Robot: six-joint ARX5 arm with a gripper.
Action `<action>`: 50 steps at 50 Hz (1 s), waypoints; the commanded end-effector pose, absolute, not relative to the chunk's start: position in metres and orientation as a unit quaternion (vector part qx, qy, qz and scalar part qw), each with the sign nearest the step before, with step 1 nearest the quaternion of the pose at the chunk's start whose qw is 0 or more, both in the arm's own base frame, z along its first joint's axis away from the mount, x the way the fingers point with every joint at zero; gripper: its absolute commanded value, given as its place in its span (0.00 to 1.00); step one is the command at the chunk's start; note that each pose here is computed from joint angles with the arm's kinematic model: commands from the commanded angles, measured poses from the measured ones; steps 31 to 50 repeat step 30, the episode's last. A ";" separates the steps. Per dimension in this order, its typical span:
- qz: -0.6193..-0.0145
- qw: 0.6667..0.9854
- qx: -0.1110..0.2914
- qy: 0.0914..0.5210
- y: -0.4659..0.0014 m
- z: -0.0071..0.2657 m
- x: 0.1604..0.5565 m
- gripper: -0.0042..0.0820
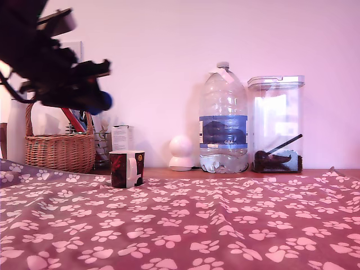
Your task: Pick up the coffee capsules from the table one by one and drop them inside the nearest coffee cup
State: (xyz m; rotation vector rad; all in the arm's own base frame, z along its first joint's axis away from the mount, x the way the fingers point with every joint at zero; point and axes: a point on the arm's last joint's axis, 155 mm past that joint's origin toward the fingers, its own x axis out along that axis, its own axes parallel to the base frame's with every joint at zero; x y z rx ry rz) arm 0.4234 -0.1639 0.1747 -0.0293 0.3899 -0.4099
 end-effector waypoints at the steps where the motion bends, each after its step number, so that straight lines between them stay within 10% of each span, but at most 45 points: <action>1: -0.206 0.963 -0.012 0.174 -0.161 0.181 0.423 0.17; 50: -0.205 0.967 -0.008 0.151 -0.159 0.183 0.436 0.17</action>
